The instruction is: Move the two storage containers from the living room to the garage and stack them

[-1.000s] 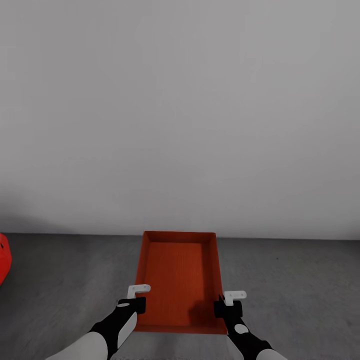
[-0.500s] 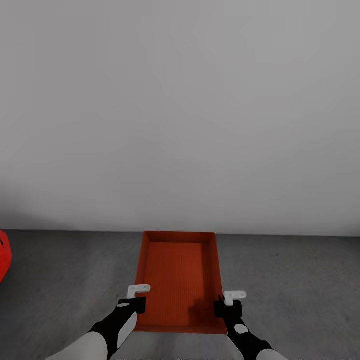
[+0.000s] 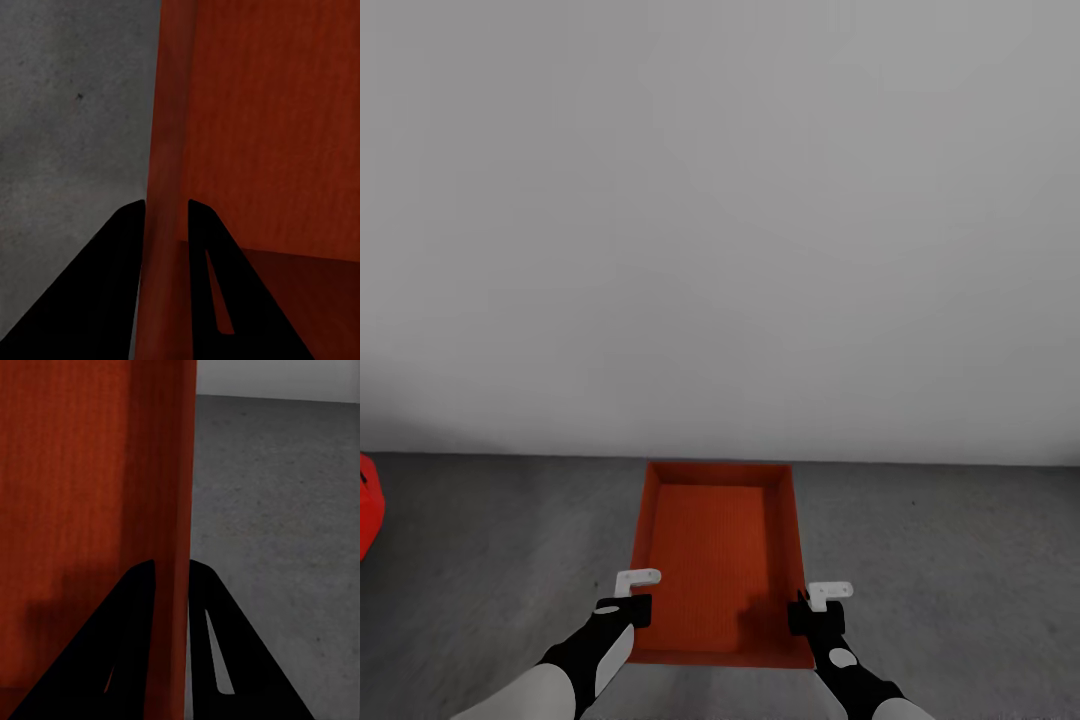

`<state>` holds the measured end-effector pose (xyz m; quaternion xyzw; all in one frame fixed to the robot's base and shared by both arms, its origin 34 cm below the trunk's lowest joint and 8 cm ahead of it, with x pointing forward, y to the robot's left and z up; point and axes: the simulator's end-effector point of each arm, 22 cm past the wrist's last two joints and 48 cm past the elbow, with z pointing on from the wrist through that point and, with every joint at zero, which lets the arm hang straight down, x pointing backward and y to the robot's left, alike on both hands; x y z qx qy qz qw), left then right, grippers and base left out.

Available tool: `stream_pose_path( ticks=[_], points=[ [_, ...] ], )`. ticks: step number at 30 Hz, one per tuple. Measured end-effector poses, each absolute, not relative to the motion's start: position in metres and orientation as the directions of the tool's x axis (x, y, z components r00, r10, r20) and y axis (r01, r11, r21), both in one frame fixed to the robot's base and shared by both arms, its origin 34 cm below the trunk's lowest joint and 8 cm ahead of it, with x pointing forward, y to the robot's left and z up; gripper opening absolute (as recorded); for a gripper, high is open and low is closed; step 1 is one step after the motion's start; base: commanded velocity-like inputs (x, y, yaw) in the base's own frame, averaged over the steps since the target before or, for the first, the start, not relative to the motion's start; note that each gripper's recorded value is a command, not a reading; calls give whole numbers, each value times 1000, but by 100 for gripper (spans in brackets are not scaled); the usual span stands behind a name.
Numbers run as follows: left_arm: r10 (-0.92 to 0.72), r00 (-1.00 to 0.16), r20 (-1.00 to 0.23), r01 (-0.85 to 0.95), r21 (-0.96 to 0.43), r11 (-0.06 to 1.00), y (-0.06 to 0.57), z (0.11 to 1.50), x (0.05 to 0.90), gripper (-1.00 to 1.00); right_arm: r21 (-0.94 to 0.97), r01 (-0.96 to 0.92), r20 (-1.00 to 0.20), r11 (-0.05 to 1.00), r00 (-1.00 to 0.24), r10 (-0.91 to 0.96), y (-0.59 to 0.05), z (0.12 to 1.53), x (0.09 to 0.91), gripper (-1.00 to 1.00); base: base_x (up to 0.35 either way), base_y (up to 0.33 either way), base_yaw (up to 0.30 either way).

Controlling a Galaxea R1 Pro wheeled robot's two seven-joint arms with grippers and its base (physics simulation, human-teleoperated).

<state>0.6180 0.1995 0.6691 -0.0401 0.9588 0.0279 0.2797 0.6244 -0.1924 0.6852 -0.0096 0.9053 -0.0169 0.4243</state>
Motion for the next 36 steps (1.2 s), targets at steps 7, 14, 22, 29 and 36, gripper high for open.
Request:
stream_pose_path(
  ticks=[7,14,22,29,36],
  points=[
    [-61,-846,-529,-92,32,995,200,664,615,-100,-39,-4,-761,999,-648,-32,-192,680,622,-100,0,0,0],
    [-61,-852,-520,-92,33,995,200,658,612,-100,-39,-4,-754,999,-657,-32,-192,674,619,-100,0,0,0],
    [-61,-859,-509,-91,35,995,200,652,608,-100,-39,-4,-745,999,-666,-32,-192,668,615,-100,0,0,0],
    [-61,-865,-499,-91,36,995,200,647,605,-100,-38,-5,-737,999,-675,-31,-192,663,612,-100,0,0,0],
    [-61,-870,-489,-91,36,995,200,642,602,-100,-39,-5,-730,999,-683,-32,-192,657,609,-100,0,0,0]
  ],
)
